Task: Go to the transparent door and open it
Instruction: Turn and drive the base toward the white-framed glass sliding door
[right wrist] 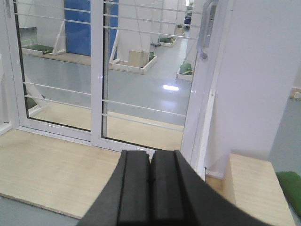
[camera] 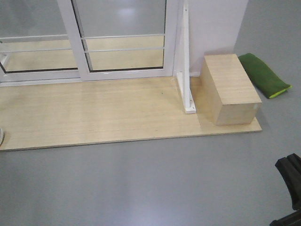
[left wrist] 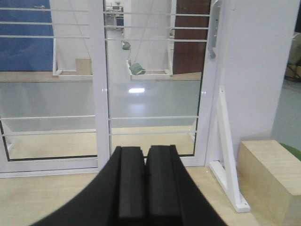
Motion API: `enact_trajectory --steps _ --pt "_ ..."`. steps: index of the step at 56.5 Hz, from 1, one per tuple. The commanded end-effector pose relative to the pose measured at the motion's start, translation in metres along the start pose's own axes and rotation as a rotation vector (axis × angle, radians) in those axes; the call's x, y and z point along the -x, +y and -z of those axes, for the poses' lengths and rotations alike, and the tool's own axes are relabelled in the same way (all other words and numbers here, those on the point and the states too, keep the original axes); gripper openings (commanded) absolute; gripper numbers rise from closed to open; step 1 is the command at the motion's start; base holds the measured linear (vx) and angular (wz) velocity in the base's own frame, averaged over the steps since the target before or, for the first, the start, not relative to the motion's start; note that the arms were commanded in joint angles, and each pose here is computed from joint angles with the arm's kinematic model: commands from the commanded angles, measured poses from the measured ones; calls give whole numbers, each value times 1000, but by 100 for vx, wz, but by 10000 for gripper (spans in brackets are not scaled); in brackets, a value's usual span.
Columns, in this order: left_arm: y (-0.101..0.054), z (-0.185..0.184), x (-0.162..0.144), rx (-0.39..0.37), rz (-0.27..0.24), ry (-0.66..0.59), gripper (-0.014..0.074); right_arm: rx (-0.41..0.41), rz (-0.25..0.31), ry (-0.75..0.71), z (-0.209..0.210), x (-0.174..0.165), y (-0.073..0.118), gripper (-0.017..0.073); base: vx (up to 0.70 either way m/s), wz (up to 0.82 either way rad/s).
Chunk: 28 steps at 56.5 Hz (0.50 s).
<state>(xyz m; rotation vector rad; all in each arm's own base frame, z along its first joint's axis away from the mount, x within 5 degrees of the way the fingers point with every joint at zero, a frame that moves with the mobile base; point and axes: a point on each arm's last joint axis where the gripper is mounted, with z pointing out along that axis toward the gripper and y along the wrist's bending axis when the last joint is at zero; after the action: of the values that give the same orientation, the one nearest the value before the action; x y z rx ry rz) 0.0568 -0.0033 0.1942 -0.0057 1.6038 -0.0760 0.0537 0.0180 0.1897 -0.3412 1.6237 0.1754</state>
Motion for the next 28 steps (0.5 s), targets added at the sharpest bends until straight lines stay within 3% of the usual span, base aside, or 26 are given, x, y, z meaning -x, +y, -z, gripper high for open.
enact_trajectory --steps 1,28 --pt "1 1 3 6 6 -82 -6 -14 10 -86 1 7 -1 -4 51 36" --pt "1 1 3 6 6 -82 -6 -14 10 -86 1 7 -1 -4 51 16"
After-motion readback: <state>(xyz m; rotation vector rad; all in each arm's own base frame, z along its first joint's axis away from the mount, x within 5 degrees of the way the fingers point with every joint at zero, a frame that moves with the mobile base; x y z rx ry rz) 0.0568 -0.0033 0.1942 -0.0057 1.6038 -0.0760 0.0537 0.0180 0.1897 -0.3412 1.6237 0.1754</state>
